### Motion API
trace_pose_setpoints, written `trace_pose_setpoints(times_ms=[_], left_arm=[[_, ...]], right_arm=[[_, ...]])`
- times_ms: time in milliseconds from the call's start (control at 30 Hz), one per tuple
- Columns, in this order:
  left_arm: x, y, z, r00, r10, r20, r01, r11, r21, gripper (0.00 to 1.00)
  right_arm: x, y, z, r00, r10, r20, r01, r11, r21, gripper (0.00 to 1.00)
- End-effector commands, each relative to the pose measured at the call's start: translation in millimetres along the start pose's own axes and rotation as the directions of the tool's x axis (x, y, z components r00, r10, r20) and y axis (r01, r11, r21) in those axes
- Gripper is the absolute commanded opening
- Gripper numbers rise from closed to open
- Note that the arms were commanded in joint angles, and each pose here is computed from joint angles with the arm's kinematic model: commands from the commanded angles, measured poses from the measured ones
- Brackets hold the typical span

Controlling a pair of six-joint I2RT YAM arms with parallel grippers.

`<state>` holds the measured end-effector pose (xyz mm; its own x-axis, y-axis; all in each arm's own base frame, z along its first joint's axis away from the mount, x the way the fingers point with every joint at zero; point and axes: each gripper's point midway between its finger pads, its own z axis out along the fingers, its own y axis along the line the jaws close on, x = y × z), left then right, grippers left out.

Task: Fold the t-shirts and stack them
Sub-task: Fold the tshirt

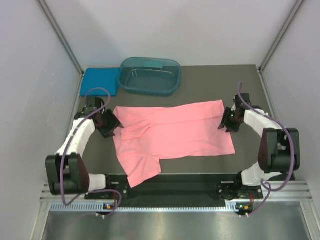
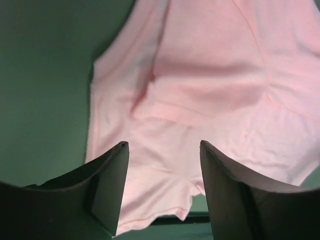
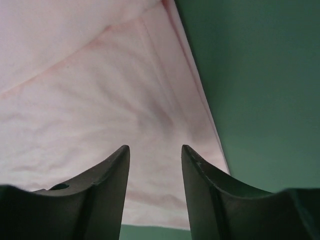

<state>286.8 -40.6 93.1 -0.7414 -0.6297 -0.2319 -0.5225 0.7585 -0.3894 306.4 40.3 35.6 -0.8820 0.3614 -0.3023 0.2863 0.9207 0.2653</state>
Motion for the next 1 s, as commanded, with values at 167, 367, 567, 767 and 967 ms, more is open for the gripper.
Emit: trace_pose_setpoints(times_ms=[167,367,567,767,967], left_arm=[[114.1,0.5,-26.6,0.991,0.118,-0.068,-0.119,0.993,-0.005,0.48],[186.0,40.6,-41.9,0.980,0.124,-0.158,-0.136,0.988,-0.067,0.50],[219.1,62.1,-30.1,0.966,0.171,-0.192,-0.198,0.972,-0.130,0.53],[238.5,53.9,-17.1,0.931,0.301,-0.205,-0.338,0.923,-0.184,0.51],[248.9,58.7,-7.2,0.913,0.323,-0.248,-0.378,0.898,-0.224,0.45]], right_arm=[[17.6,43.0,-40.8,0.972,-0.233,0.032,0.234,0.971,-0.039,0.49],[50.4,74.9,-38.5,0.941,-0.336,0.027,0.337,0.935,-0.112,0.50],[79.1,85.1,-33.7,0.937,-0.349,0.018,0.347,0.923,-0.167,0.51],[90.6,77.0,-33.5,0.930,-0.369,-0.008,0.363,0.918,-0.160,0.51],[92.2,73.8,-35.0,0.923,-0.385,-0.002,0.380,0.912,-0.155,0.51]])
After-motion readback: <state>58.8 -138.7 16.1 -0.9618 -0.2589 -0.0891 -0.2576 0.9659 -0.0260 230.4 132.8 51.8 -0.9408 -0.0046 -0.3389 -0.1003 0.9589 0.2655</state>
